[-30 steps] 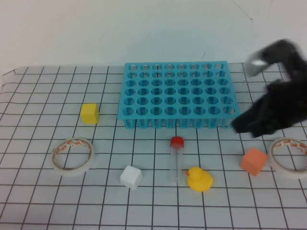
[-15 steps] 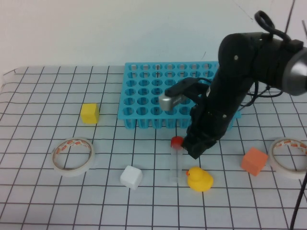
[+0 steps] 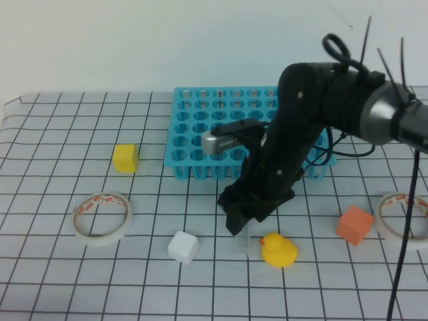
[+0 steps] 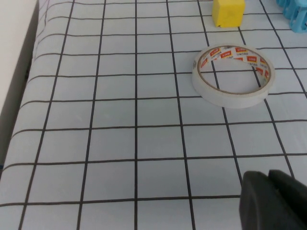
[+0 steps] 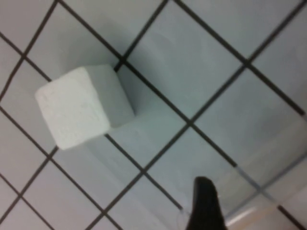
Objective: Place the test tubes
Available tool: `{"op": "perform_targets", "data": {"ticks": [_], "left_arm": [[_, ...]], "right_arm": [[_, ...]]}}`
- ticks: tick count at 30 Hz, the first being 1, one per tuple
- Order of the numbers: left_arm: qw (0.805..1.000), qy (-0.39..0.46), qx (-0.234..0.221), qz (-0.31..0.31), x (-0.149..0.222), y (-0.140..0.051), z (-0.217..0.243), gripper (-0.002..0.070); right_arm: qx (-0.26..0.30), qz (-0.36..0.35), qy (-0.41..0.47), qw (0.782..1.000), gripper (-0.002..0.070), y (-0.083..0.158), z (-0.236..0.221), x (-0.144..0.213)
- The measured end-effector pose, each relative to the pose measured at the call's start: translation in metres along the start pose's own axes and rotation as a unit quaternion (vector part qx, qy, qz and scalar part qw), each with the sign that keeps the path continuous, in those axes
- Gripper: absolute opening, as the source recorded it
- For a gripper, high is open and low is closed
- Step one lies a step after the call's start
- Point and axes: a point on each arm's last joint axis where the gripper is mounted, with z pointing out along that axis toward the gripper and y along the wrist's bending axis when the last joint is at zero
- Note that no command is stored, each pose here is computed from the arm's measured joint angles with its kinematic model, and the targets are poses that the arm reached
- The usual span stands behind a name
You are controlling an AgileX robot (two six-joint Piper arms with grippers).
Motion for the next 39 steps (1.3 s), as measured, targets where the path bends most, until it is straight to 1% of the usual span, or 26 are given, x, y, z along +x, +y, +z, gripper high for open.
{"op": "perform_targets", "data": {"ticks": [3,8,16,23,32,34,39], "left_arm": [[1.000,0.000,0.000,0.000,0.000,0.000,0.000,-0.0001],[1.000,0.000,0.000,0.000,0.000,0.000,0.000,-0.0001],[1.000,-0.001,0.000,-0.001,0.000,0.000,0.000,-0.0001],[1.000,-0.002,0.000,-0.001,0.000,0.000,0.000,-0.0001],[1.000,-0.003,0.000,-0.001,0.000,0.000,0.000,-0.0001],[1.000,-0.003,0.000,-0.001,0.000,0.000,0.000,-0.0001],[1.000,-0.003,0.000,-0.001,0.000,0.000,0.000,-0.0001]], "right_arm": [[0.011,-0.003,-0.002,1.000,0.0448,0.005,0.003,-0.001],[0.021,0.006,-0.002,1.000,0.0447,0.004,0.005,-0.002],[0.023,0.022,-0.012,0.999,0.0439,0.008,0.016,-0.006],[0.021,0.038,-0.038,0.998,0.0437,0.012,0.008,-0.014],[-0.006,0.027,-0.104,0.994,0.0437,0.043,0.006,-0.030],[-0.009,0.027,-0.104,0.994,0.0437,0.046,0.008,-0.031],[-0.008,0.032,-0.097,0.995,0.0436,0.043,0.025,-0.034]]}}
